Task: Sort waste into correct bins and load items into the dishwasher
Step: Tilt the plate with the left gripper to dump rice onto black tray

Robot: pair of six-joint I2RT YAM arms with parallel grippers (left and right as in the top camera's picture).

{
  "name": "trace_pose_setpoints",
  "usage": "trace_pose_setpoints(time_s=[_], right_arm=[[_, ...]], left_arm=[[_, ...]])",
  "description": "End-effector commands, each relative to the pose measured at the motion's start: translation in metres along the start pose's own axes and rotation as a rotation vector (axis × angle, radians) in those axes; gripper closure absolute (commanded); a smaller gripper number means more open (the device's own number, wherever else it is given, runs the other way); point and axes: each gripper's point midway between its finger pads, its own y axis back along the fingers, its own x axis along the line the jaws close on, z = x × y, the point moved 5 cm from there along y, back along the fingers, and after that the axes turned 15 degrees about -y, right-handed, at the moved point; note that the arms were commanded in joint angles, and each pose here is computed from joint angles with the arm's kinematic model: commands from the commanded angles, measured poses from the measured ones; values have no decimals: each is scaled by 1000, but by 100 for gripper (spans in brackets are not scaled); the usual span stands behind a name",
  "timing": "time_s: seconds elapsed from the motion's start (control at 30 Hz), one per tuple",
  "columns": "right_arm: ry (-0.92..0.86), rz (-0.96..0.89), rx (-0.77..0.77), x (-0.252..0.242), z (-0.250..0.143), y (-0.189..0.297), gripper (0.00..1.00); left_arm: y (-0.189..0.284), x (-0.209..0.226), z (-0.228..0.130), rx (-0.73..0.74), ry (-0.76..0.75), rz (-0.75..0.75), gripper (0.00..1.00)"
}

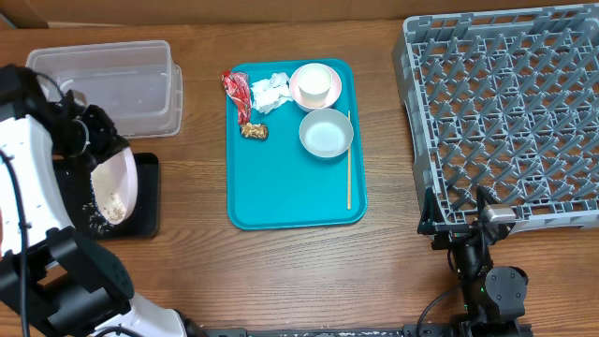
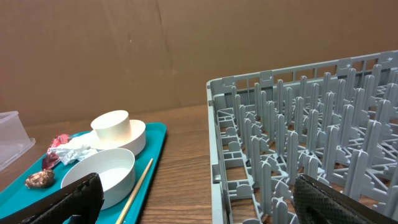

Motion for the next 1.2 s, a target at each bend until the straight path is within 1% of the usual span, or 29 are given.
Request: trace_pose_setpoints(time_s=[0.0,0.17,0.23,0.37,0.47,0.67,0.8,0.93,1.03,1.17], right_arm=[[7,-5,-3,-2,-2,0,0],[7,-6,-3,-2,-2,0,0],[7,-6,-3,-2,-2,0,0],[7,-5,-3,-2,-2,0,0],[7,-5,-3,-2,-2,0,0],[7,-6,-3,-2,-2,0,0],[7,-5,-3,-2,-2,0,0],[7,-6,-3,-2,-2,0,0],[7,-5,-3,-2,-2,0,0],[7,-6,-3,-2,-2,0,0]], left_arm=[[13,-3,-1,-34,-18,-92,96],[22,-7,1,-66,-49,-227,96],[25,-8,0,-70,-35,-270,96],[30,2,0,-82,-6,-264,96],[34,6,0,-89,20,-294,96],[41,16,-5,-83,74,-307,96],[43,19,-4,-100,76,-316,96],[47,14,-2,-123,42,-379,96],[47,12,-5,-111,44,-389,96],[47,13,-4,-121,12,-384,96]])
